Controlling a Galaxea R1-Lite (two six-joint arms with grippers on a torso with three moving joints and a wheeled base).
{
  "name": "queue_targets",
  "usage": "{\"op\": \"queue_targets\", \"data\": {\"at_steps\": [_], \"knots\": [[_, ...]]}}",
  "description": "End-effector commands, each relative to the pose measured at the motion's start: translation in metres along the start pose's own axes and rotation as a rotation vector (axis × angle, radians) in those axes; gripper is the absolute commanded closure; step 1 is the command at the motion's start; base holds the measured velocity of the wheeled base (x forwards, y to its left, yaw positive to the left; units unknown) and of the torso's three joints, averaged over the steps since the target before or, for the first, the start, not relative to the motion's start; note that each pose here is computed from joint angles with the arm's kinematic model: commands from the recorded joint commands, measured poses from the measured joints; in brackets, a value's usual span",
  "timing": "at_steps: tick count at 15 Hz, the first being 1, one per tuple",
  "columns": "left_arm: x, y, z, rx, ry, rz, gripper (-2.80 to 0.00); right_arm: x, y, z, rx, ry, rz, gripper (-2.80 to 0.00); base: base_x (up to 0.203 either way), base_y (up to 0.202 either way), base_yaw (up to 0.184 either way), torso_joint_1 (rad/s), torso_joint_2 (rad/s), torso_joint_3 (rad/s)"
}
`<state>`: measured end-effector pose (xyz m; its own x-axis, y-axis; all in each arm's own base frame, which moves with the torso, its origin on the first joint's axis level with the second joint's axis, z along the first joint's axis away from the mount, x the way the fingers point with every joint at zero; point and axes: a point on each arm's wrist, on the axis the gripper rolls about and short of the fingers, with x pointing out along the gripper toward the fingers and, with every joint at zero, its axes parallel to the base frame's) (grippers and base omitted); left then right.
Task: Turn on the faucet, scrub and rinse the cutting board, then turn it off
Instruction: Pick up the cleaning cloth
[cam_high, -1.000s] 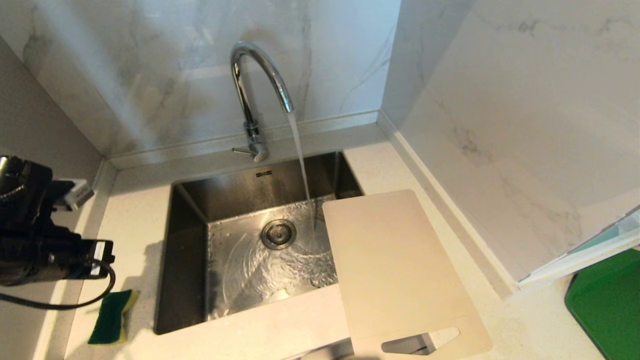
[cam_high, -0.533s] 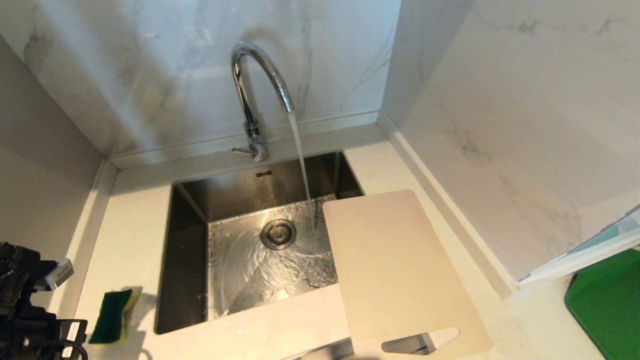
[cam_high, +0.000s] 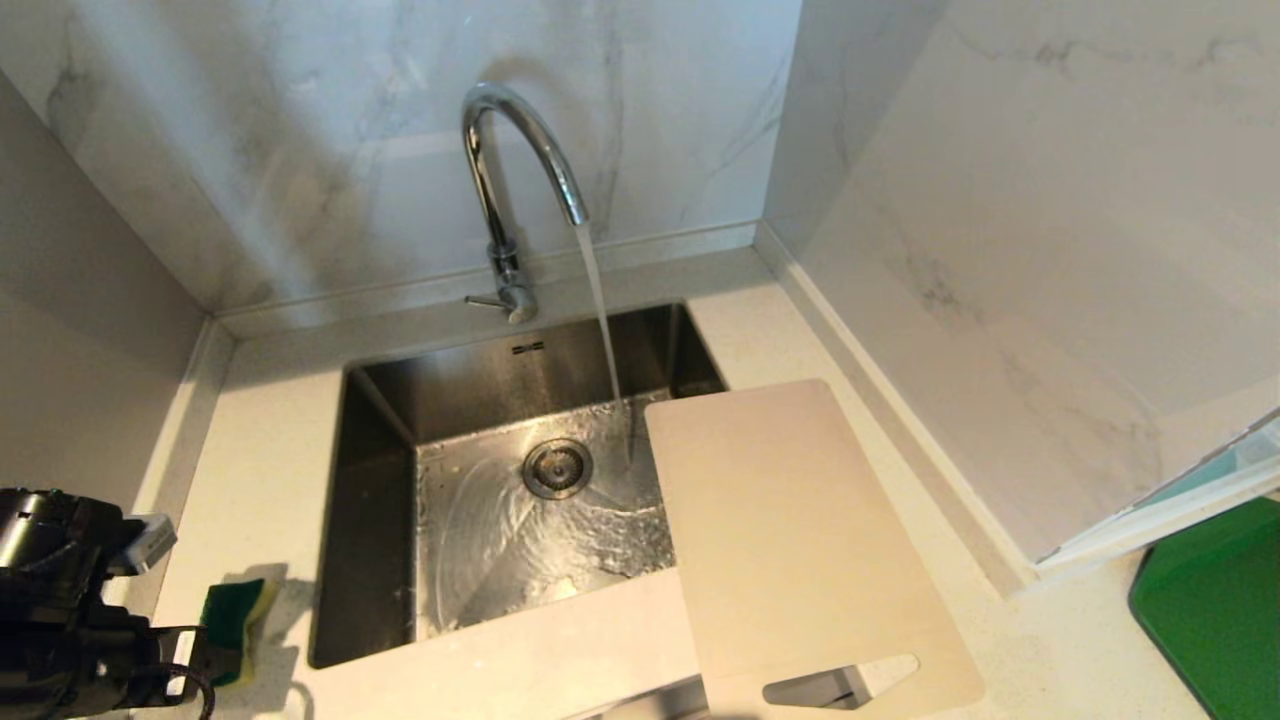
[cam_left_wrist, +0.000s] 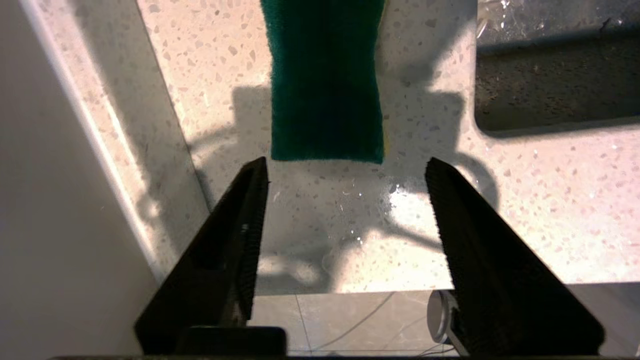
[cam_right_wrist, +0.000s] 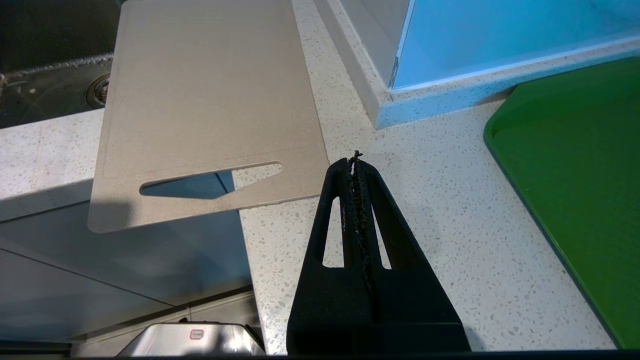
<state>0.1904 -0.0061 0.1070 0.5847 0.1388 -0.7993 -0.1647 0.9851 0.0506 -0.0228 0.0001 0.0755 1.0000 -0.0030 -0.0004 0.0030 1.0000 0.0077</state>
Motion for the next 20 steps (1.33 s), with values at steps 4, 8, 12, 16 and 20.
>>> {"op": "queue_targets", "data": {"at_steps": [4, 8, 12, 16, 20], "knots": [[0.038, -0.001, 0.014, -0.018, 0.027, 0.024, -2.80, 0.000, 0.000, 0.000, 0.000, 0.000, 0.000, 0.00, 0.000, 0.000, 0.000, 0.000, 0.00, 0.000], [0.049, 0.006, 0.022, -0.040, 0.041, 0.010, -2.80, 0.000, 0.000, 0.000, 0.000, -0.001, 0.000, 0.00, 0.000, 0.000, 0.000, 0.000, 0.00, 0.000], [0.053, 0.012, 0.024, -0.033, 0.046, -0.018, 0.00, 0.000, 0.000, 0.000, 0.000, 0.000, 0.000, 0.00, 0.000, 0.000, 0.000, 0.000, 0.00, 0.000], [0.054, 0.010, 0.024, -0.035, 0.040, -0.067, 0.00, 0.000, 0.000, 0.000, 0.000, -0.002, 0.000, 0.00, 0.000, 0.000, 0.000, 0.000, 0.00, 0.000], [0.051, 0.007, 0.024, -0.024, 0.033, -0.094, 0.00, 0.000, 0.000, 0.000, 0.000, -0.002, 0.000, 0.00, 0.000, 0.000, 0.000, 0.000, 0.00, 0.000]]}}
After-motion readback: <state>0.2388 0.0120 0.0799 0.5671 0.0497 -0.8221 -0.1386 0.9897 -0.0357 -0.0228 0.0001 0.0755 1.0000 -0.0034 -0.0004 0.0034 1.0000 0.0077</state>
